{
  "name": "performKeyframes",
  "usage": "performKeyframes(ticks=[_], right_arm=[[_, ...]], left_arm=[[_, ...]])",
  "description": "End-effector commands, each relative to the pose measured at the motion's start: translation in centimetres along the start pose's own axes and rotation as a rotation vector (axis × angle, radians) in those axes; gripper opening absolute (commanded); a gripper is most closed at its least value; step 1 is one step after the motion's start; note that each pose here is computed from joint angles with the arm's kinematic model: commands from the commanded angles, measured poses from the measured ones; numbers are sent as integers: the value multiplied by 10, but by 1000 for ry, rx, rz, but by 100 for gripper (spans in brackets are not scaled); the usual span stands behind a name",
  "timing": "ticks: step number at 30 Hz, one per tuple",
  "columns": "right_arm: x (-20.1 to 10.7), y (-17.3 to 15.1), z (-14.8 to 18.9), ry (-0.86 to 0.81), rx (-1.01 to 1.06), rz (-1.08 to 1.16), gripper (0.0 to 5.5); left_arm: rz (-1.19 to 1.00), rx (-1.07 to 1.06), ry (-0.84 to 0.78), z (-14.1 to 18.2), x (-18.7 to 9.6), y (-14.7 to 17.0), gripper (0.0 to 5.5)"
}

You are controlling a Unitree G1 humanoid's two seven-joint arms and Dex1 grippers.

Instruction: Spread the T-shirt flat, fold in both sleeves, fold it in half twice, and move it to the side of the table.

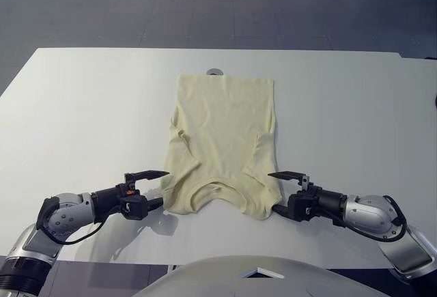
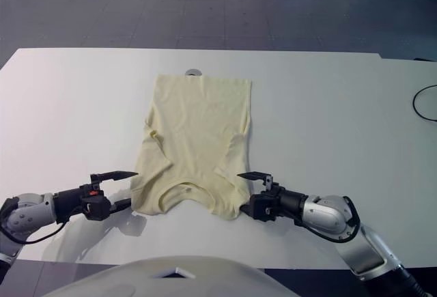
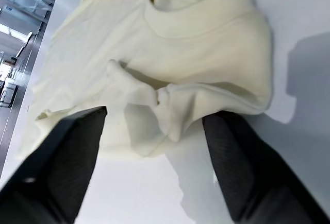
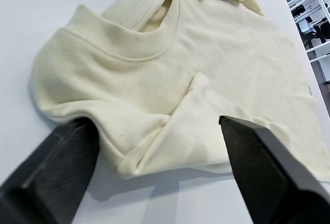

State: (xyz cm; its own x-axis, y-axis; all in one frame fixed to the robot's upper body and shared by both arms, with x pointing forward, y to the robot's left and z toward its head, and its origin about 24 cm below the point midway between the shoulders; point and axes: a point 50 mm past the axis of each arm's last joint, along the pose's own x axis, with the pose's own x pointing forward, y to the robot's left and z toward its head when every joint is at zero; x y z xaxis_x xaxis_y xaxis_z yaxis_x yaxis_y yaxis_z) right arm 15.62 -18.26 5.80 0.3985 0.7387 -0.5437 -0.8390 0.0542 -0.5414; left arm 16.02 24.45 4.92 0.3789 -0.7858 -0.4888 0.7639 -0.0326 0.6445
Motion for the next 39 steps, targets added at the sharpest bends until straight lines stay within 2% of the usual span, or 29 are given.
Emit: performKeyframes(ticks=[1,5,13,15,19,23,32,39], right_arm=[[-1,7,-12,62,22,56,324],[-1,7,-12,59,24,69,262],[-1,7,-13,66,98,146,101],[-3,7,-11,59,160,194,70],[-12,-3,5,18,282,289,4],[-25,-13,18,-11,407,368,0],[-63,-25,20,-16,708,586,0],[-81,-35,40,-169,904,691,0]], left_arm=[[-173,11,45,-10,4,-15,264],[-224,18,58,-15,7,-17,196],[-262,31,33,-12,6,-14,24],[-268,14,18,-8,5,-12,0],[-267,-52,-8,6,3,-2,0],[-322,-143,-42,28,-4,9,0],[-395,-499,-136,75,-21,29,0],[-521,-670,-212,99,-42,37,0]])
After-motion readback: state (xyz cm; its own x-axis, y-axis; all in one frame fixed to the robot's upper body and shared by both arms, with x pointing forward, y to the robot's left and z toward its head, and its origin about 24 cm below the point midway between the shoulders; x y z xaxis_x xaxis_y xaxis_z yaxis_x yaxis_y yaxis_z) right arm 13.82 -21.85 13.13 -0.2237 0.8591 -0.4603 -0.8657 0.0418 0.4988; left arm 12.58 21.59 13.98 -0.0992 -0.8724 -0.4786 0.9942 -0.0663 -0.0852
